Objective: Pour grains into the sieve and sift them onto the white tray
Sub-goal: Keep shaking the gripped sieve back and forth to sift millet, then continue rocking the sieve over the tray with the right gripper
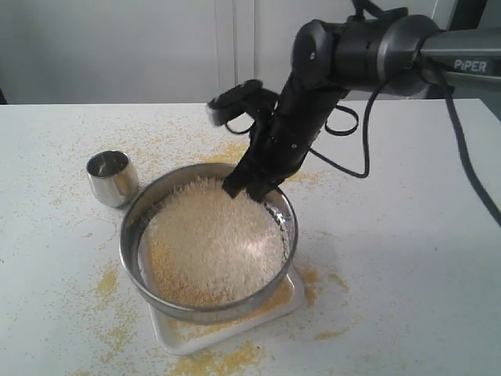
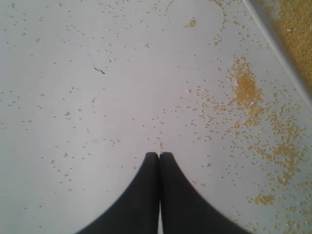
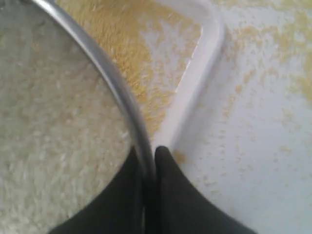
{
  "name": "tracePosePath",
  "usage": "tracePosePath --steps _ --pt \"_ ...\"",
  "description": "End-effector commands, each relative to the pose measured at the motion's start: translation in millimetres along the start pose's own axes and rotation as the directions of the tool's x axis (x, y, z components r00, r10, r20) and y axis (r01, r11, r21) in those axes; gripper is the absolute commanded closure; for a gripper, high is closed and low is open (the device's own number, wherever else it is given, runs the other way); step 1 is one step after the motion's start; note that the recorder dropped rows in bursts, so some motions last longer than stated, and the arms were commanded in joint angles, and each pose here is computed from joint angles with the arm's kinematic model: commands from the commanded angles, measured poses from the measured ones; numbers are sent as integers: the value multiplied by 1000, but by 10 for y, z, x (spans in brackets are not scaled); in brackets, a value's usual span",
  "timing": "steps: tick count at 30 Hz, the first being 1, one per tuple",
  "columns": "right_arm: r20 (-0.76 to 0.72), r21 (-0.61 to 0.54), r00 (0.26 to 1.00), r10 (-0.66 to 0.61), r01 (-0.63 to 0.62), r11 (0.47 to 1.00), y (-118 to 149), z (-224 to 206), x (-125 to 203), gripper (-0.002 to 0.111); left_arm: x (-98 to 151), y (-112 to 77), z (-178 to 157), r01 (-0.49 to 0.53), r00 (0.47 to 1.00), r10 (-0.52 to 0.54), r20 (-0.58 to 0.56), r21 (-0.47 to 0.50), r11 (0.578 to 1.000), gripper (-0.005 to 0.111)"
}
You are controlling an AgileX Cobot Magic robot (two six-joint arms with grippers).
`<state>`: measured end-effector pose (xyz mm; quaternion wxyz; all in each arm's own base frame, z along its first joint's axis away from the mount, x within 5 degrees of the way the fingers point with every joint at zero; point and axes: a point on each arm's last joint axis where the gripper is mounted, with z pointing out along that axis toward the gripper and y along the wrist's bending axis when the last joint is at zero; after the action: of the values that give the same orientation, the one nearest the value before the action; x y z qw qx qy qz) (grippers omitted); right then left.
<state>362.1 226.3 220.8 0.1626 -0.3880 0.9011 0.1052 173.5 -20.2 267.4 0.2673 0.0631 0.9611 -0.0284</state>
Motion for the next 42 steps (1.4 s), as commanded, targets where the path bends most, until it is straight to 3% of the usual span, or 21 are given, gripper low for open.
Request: tracePosePath --steps 1,3,5,7,9,11,13,14,17,20,22,24,26,28,31,33,35,37,39,41,42 --pt "133 55 927 351 -361 931 -123 -73 -82 108 22 0 -10 10 1000 -10 -2 3 1000 106" --pt "65 -32 997 46 -44 999 134 -31 -85 108 22 0 -10 10 1000 -10 -2 3 1000 106" --pt "-2 -57 977 -212 212 976 215 -25 -29 108 22 0 -10 10 1000 -10 -2 3 1000 106" --pt "56 94 995 78 -83 992 2 -40 -67 108 22 0 -10 10 1000 -10 -2 3 1000 106" --pt "149 112 908 391 -409 906 -122 -62 -90 108 22 0 -10 10 1000 -10 -2 3 1000 106" --pt "99 11 967 236 -238 971 51 -27 -108 108 22 0 -10 10 1000 -10 -2 3 1000 106" --pt "26 -67 988 -150 151 986 212 -18 -52 108 22 0 -10 10 1000 -10 -2 3 1000 106" --pt "7 -20 989 -148 148 989 169 -15 -42 108 22 0 -10 10 1000 -10 -2 3 1000 106" --pt "139 147 903 406 -424 894 -185 -57 -54 108 22 0 -10 10 1000 -10 -2 3 1000 106" --pt "41 -44 996 81 -79 996 111 -19 -59 108 22 0 -10 10 1000 -10 -2 3 1000 106" --pt "11 -142 980 -201 201 969 233 -22 -9 108 22 0 -10 10 1000 -10 -2 3 1000 106" --pt "56 21 995 84 -85 996 2 -36 -55 108 22 0 -10 10 1000 -10 -2 3 1000 106" --pt "122 67 902 413 -423 904 -155 -57 -59 108 22 0 -10 10 1000 -10 -2 3 1000 106" --pt "99 19 953 285 -288 957 -49 -36 -78 108 22 0 -10 10 1000 -10 -2 3 1000 106" --pt "5 -135 977 -212 210 968 219 -25 -2 108 22 0 -10 10 1000 -10 -2 3 1000 106" --pt "55 77 995 82 -86 993 -35 -46 -52 108 22 0 -10 10 1000 -10 -2 3 1000 106" --pt "143 132 910 389 -407 904 -175 -71 -64 108 22 0 -10 10 1000 -10 -2 3 1000 106" --pt "85 27 982 167 -170 985 26 -44 -86 108 22 0 -10 10 1000 -10 -2 3 1000 106" --pt "27 -97 983 -183 185 978 225 -41 -38 108 22 0 -10 10 1000 -10 -2 3 1000 106" --pt "37 51 997 -66 64 997 67 -67 -59 108 22 0 -10 10 1000 -10 -2 3 1000 106" --pt "88 138 984 155 -166 976 -81 -87 -68 108 22 0 -10 10 1000 -10 -2 3 1000 106"
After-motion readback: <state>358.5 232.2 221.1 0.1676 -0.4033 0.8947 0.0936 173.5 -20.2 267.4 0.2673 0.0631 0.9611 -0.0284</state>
